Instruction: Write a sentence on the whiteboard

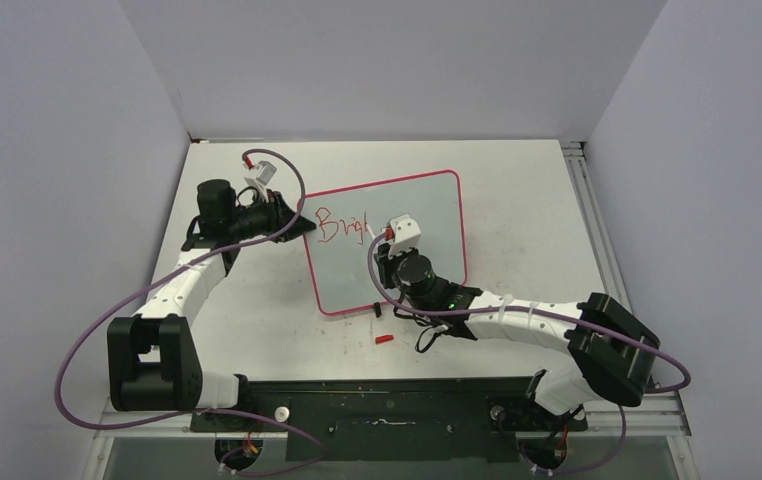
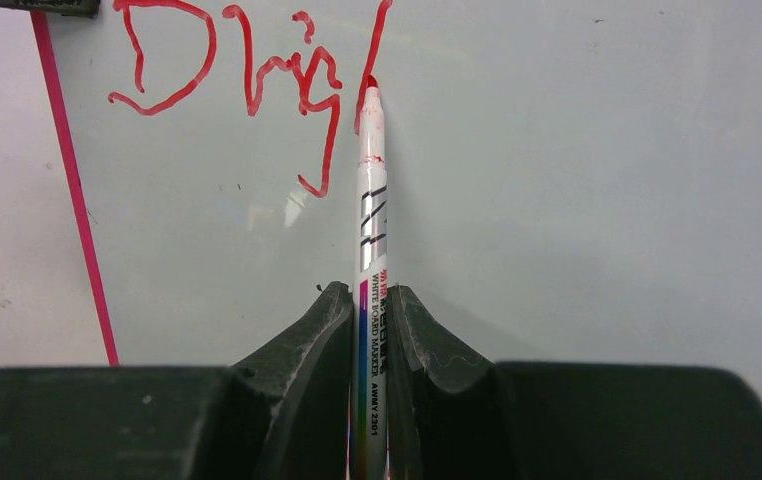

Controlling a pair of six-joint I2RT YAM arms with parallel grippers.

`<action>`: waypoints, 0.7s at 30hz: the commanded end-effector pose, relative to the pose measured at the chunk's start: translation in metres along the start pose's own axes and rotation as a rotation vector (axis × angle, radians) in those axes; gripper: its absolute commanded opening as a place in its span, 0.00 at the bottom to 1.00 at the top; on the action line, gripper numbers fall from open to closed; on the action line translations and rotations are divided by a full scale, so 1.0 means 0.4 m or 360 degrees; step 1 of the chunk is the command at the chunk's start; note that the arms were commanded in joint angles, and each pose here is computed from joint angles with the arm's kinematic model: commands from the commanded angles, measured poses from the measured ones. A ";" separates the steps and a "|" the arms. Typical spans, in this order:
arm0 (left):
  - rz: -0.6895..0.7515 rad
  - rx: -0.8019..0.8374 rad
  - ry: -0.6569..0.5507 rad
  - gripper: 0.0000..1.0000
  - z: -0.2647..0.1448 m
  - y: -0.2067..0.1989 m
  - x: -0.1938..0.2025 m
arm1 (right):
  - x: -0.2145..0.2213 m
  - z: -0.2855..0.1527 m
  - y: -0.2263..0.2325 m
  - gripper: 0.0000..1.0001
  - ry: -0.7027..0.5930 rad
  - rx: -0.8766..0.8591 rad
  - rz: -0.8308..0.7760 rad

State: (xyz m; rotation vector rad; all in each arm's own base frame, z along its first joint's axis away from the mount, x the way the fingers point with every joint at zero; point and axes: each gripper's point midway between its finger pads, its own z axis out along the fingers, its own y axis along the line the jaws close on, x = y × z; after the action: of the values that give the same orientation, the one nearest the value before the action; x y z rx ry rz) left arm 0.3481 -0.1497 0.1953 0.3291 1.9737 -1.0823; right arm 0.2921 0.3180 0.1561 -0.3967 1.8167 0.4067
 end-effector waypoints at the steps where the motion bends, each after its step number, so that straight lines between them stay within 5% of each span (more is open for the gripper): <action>1: 0.0141 0.0025 -0.0067 0.15 -0.006 -0.028 -0.048 | -0.078 0.017 -0.019 0.05 -0.0128 0.0067 0.0045; 21: 0.0144 0.0026 -0.0070 0.15 -0.007 -0.030 -0.049 | -0.034 0.003 -0.049 0.05 -0.0057 0.0117 0.0073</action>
State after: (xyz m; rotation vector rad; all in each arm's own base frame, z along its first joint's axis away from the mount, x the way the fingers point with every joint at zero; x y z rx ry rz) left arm 0.3478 -0.1500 0.1953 0.3296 1.9741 -1.0835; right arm 0.2995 0.3128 0.1607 -0.3557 1.8068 0.3905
